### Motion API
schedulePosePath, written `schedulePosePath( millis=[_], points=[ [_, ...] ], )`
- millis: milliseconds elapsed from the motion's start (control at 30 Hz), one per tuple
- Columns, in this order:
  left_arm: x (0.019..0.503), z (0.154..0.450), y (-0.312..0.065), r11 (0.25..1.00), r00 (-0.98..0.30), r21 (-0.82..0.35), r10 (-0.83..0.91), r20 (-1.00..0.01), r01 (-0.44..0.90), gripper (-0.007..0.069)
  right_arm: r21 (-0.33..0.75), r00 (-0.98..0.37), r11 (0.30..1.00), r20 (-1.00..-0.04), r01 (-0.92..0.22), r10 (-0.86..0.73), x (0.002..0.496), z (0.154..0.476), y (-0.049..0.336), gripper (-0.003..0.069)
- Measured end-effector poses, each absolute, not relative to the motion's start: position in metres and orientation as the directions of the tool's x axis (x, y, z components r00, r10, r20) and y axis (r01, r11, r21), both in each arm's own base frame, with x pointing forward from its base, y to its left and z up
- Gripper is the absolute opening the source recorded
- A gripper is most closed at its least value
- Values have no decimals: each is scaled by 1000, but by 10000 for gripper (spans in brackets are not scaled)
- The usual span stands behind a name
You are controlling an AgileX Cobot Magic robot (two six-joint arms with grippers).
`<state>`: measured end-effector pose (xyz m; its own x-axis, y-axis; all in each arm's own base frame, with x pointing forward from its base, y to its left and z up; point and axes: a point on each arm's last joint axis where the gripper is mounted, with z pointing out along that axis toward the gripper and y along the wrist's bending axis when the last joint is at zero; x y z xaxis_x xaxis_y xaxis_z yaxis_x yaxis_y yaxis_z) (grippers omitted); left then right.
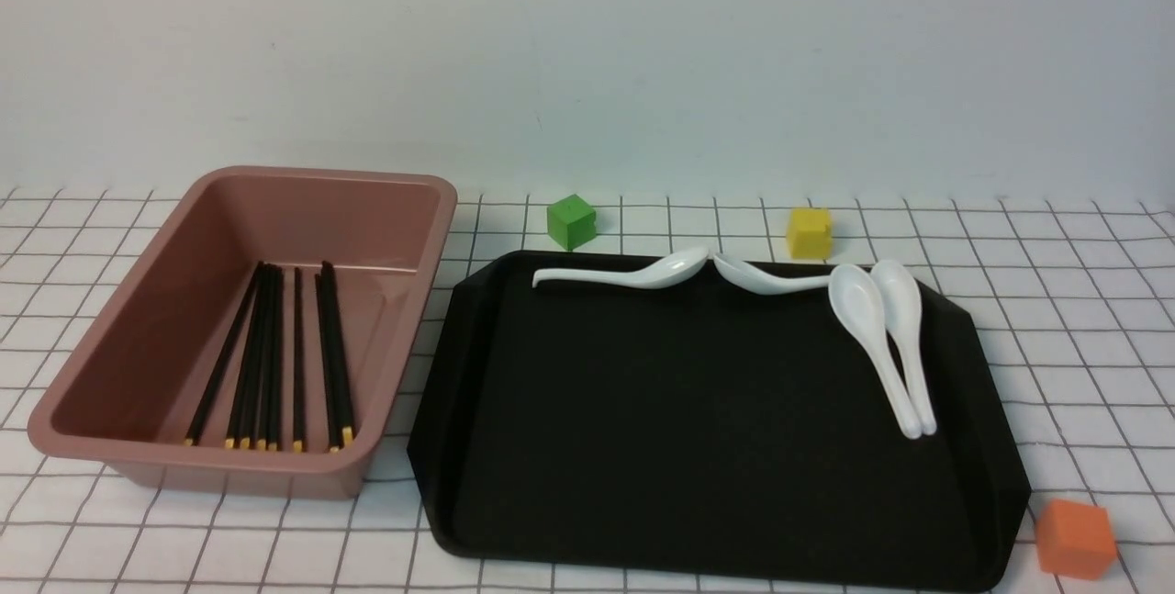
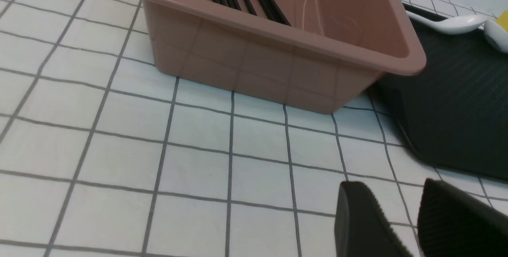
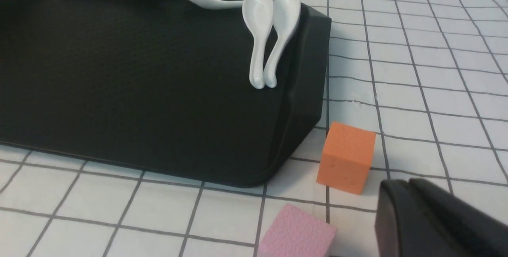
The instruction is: On white black tablecloth take chopsticks from black tray and put them in box.
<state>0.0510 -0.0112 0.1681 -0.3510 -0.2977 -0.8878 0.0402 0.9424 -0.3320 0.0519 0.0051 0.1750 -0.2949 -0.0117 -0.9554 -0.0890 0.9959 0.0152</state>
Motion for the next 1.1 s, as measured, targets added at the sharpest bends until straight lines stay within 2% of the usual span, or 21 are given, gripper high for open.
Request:
schedulePosePath(
  millis=[1100],
  points=[
    [51,168,-11,942,-351,-332,-298,-888,40,238,15,-295,996,-955,-89,-12,52,175,5,82]
  ],
)
